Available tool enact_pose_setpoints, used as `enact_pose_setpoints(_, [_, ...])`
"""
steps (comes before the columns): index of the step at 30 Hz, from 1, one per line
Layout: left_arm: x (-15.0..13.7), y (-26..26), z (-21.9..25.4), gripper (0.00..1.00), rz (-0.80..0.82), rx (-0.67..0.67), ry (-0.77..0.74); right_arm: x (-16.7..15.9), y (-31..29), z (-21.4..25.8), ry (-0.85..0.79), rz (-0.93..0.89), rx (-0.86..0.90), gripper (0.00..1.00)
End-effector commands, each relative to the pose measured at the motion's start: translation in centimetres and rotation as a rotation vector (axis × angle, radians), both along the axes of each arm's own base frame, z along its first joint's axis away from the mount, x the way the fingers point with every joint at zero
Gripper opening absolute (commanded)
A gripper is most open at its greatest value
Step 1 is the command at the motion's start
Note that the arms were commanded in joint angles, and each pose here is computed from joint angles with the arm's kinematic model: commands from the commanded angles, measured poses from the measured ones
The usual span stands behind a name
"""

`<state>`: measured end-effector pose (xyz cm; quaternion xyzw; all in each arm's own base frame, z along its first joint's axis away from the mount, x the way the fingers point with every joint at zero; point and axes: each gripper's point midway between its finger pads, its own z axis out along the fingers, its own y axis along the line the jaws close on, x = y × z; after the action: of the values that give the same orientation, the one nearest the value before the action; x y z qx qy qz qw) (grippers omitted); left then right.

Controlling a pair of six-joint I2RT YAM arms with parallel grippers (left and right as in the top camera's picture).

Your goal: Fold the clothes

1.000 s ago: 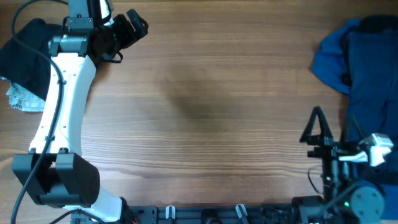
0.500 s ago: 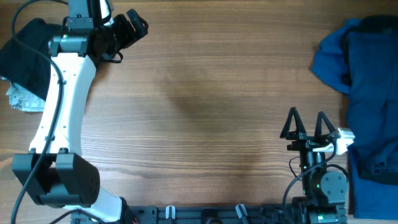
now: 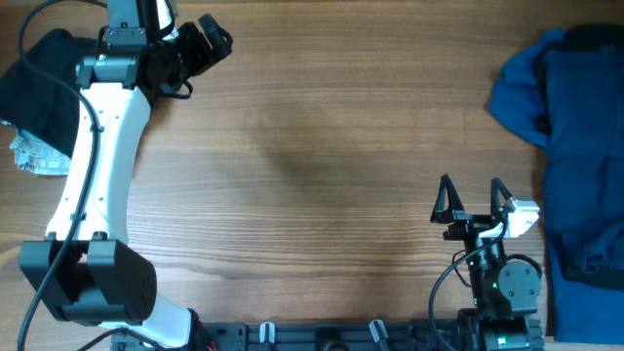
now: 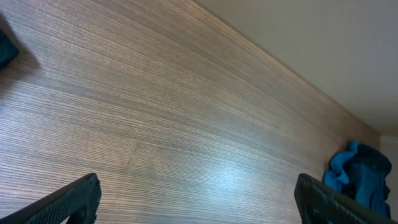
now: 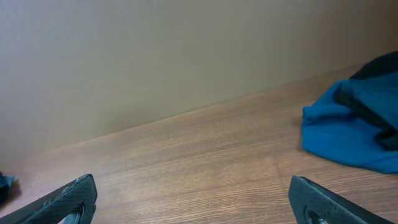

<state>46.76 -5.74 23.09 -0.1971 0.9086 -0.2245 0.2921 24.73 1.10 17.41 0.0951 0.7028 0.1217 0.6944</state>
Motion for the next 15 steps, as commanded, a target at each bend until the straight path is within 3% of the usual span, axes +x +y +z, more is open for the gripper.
enact_pose_setpoints(1, [0.1,0.0,-0.6,1.0,0.0,0.006,0.012,0.0,0.5,0.0,-0.002,0.026,-0.017,1.0])
enact_pose_setpoints(13, [0.0,0.0,-0.5,1.0,-0.003,0.008,0.012,0.0,0.5,0.0,-0.002,0.026,-0.016,1.0])
enact_pose_setpoints(15, [-1.1,0.0,1.4,1.0,-0.002,0.008,-0.014,0.0,0.5,0.0,-0.002,0.026,-0.017,1.0])
